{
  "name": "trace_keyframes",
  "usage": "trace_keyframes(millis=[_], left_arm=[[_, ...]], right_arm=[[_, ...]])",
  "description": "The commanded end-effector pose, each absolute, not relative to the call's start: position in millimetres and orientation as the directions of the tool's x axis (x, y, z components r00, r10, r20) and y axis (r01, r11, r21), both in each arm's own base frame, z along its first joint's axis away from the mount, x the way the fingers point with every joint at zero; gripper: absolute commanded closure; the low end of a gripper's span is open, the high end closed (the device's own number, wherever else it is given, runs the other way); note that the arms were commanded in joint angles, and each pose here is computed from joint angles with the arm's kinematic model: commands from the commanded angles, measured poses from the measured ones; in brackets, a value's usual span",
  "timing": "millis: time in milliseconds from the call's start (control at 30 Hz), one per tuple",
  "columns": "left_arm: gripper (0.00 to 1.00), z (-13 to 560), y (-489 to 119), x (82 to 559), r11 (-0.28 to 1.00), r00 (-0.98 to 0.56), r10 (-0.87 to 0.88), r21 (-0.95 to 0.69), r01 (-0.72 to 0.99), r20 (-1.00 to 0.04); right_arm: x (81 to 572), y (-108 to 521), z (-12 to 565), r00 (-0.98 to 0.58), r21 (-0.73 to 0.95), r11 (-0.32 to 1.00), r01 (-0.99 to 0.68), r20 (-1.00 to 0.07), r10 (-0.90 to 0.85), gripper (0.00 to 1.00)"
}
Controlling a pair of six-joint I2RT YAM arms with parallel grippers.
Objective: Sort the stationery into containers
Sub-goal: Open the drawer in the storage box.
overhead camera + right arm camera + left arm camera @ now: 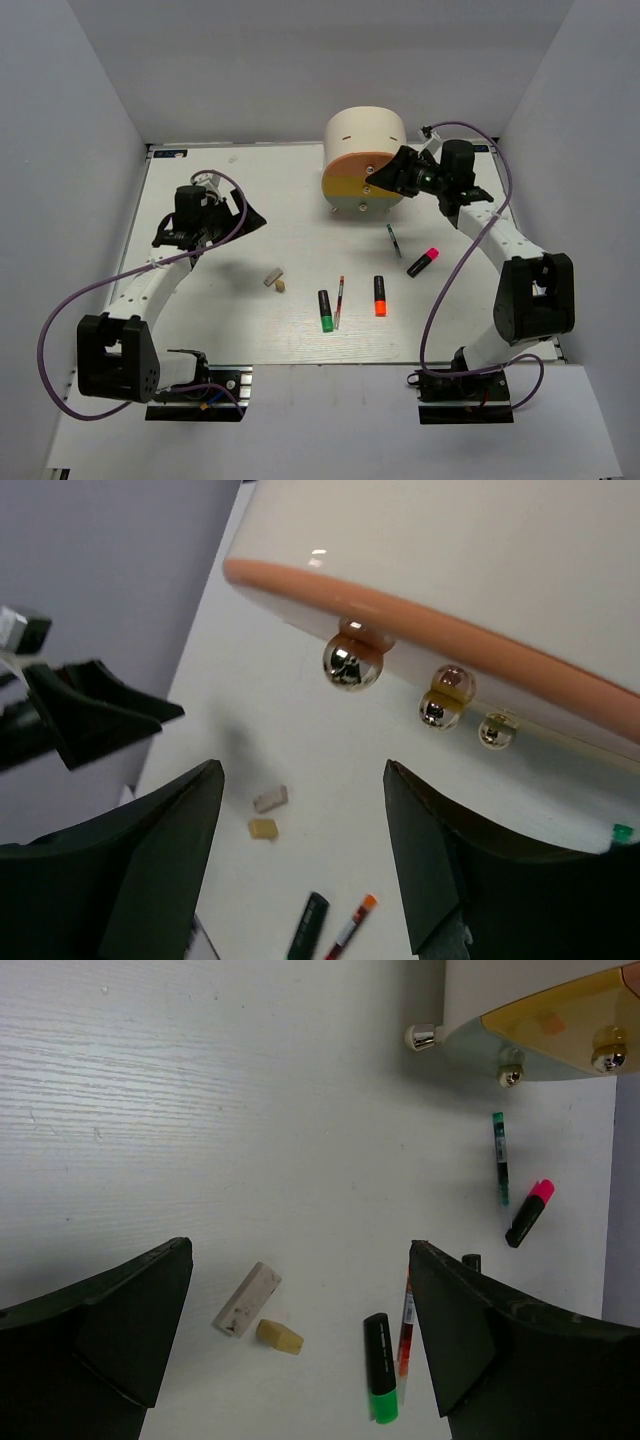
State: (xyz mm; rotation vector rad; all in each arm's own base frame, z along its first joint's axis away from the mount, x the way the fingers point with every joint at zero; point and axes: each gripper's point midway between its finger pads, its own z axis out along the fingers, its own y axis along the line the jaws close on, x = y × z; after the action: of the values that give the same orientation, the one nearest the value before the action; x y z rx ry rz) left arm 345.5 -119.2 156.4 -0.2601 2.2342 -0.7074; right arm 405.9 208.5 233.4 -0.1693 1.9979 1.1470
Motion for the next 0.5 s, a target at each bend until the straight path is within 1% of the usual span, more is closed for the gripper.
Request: trace_keyframes(millis=[0, 67, 133, 167, 200, 267, 300, 367, 467], left_arm=[[0.01, 161.3, -122.7, 345.1, 0.816, -0.680, -0.390, -0.575, 0.056, -0.621], [0.01, 160.9, -121.3, 345.8, 0.820, -0.676, -0.392, -0.571, 0.051, -0.624], [0.01, 160.9, -121.3, 345.8, 0.820, -0.676, -0.392, -0.571, 0.051, -0.624], [0.01, 160.9, -121.3, 345.8, 0.820, -0.676, -0.392, -0.571, 0.051, -0.624], [0.01, 157.8, -121.4, 346.2, 0.820, -0.682, -0.392, -0.570, 0.045, -0.618], [0.01, 157.8, -121.4, 346.2, 0.820, -0.682, -0.392, -0.570, 0.045, -0.618], [0.01, 154.7, -121.4, 346.6, 0.821, -0.687, -0.391, -0.569, 0.040, -0.612], [0.01, 156.2, -121.6, 348.1, 0.820, -0.682, -0.392, -0.570, 0.045, -0.618], [0.01, 158.1, -121.9, 349.9, 0.820, -0.675, -0.392, -0.571, 0.051, -0.625]], right_arm=[[431.3, 213.1, 265.6, -0.664, 0.783, 0.529, -0.327, -0.589, 0.461, 0.29], [435.4, 214.7, 258.4, -0.678, 0.802, 0.525, -0.286, -0.556, 0.480, 0.29], [438.6, 218.3, 258.2, -0.682, 0.826, 0.507, -0.246, -0.519, 0.515, 0.33], [441.9, 218.9, 259.3, -0.684, 0.845, 0.490, -0.216, -0.489, 0.542, 0.33], [442.8, 220.4, 258.0, -0.684, 0.849, 0.489, -0.200, -0.479, 0.550, 0.38], [446.1, 223.8, 261.0, -0.685, 0.862, 0.473, -0.180, -0.456, 0.569, 0.41], [447.0, 224.6, 261.6, -0.682, 0.864, 0.472, -0.175, -0.452, 0.574, 0.41], [449.4, 224.9, 260.4, -0.673, 0.866, 0.478, -0.146, -0.442, 0.593, 0.46], [451.2, 226.6, 256.5, -0.668, 0.869, 0.476, -0.132, -0.433, 0.605, 0.47]])
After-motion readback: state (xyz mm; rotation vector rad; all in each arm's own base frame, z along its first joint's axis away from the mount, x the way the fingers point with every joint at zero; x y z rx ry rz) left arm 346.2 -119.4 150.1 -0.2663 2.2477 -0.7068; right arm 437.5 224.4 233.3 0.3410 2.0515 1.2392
